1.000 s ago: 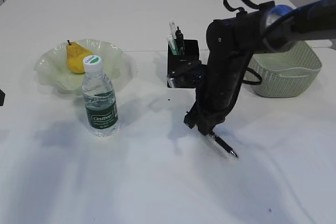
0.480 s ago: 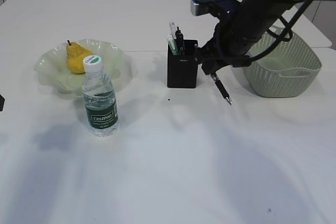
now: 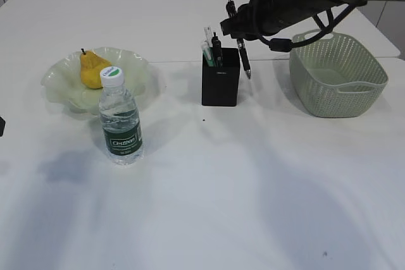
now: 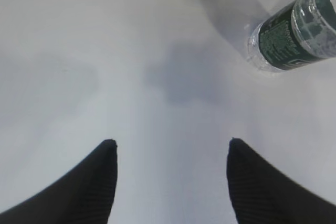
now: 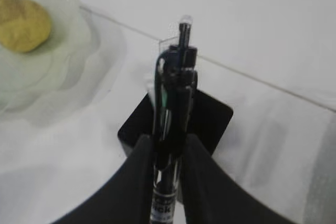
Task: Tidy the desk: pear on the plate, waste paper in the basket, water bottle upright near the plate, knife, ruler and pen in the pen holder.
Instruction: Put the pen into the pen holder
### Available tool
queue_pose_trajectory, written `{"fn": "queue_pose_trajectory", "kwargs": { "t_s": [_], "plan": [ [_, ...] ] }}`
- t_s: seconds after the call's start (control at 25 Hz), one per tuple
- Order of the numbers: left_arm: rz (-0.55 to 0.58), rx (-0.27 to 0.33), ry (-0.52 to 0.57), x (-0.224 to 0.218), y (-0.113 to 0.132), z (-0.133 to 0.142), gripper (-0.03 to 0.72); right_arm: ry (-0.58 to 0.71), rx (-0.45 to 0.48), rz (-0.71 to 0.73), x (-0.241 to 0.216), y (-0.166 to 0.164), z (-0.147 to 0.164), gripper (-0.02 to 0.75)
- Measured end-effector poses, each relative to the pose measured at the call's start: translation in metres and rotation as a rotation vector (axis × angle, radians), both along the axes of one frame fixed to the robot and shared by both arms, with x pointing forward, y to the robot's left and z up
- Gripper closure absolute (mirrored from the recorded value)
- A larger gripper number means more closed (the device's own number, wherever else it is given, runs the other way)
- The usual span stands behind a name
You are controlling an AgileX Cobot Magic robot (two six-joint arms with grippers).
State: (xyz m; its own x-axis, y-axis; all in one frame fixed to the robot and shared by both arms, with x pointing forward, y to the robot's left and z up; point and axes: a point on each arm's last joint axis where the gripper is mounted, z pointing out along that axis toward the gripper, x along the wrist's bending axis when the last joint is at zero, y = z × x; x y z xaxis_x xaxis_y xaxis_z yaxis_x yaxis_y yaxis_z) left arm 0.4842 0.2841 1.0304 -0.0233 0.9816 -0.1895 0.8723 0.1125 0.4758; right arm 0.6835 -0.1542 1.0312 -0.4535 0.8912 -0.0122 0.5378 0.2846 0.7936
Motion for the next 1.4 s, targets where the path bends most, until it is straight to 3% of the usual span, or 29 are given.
{"fn": "queue_pose_trajectory", "kwargs": {
  "t_s": [0.32, 0.72, 1.4],
  "plan": [
    [0.0, 0.0, 0.0, 0.0, 0.0, 0.0, 0.223, -0.157, 0.055, -0.104, 0.022, -0.001, -0.013, 0.622],
    [0.0, 0.0, 0.0, 0.0, 0.0, 0.0, 0.223, -0.227, 0.082, -0.121, 0.051, 0.006, -0.016, 0.622],
    [0.0, 0.0, 0.002, 0.0, 0.0, 0.0, 0.223, -0.139, 0.076, -0.142, 0.061, 0.009, -0.066, 0.621]
  ]
}}
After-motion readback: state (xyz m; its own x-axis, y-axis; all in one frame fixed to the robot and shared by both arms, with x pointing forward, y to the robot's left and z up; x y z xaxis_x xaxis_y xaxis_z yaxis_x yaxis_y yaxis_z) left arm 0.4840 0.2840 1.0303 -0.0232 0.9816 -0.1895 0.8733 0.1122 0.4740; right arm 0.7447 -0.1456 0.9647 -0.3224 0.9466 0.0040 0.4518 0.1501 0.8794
